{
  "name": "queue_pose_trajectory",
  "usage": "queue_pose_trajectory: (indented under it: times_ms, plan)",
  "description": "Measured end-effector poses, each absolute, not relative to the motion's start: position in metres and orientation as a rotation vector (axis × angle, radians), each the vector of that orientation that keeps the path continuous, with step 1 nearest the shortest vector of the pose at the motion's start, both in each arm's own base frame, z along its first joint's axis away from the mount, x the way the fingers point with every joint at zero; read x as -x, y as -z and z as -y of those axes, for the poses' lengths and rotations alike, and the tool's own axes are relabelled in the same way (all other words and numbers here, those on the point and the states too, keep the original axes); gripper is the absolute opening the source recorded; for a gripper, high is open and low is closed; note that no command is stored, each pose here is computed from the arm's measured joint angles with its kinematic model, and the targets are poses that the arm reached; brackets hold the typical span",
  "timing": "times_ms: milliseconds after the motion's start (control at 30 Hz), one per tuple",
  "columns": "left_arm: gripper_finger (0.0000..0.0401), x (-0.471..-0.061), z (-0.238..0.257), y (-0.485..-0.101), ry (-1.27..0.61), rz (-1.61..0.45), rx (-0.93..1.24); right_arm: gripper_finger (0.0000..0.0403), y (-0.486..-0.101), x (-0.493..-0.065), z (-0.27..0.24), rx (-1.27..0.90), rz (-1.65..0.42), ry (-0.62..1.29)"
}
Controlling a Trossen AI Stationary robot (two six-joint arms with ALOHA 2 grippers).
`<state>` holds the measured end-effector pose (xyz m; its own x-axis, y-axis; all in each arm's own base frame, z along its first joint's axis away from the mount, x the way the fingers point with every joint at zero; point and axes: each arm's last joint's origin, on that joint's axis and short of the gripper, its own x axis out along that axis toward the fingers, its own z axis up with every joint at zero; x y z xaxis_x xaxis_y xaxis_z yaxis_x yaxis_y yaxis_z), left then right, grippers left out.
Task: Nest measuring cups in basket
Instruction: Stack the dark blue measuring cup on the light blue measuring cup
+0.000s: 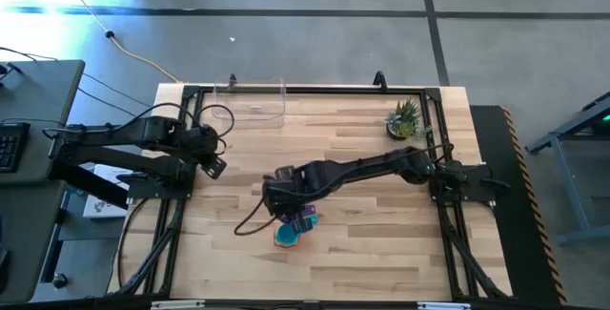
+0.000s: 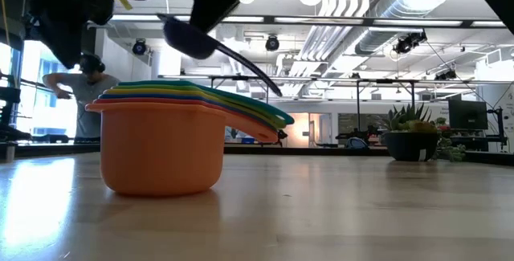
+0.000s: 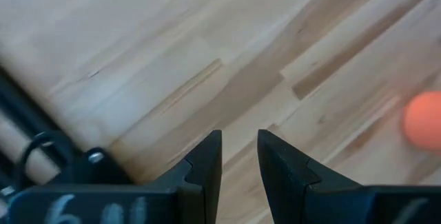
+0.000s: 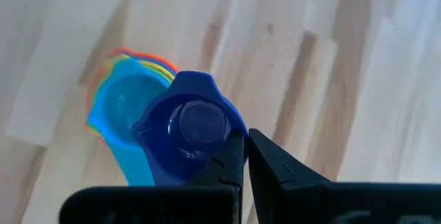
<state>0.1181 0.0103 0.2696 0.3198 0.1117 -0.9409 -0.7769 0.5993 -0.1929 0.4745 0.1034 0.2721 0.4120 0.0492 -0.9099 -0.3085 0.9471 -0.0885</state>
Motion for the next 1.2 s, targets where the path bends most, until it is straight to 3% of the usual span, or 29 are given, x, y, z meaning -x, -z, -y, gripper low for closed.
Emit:
queue_pose_trajectory:
  times_ms: [500,833,1200]
  plan:
    - [0.0085,-0.133,-0.011,-0.271,-0.640,-0.994,0.797,0.0000,-0.274,-0.475,-0.124,0.386,-1.029,-0.475]
    - [0.0085,-0.139,-0.010,-0.267,-0.687,-1.019,0.902,0.0000,-0.267,-0.478,-0.126,0.296,-1.048,-0.480]
    - [0.0085,-0.141,-0.010,-0.266,-0.680,-1.030,0.912,0.0000,-0.251,-0.480,-0.127,0.337,-1.100,-0.487]
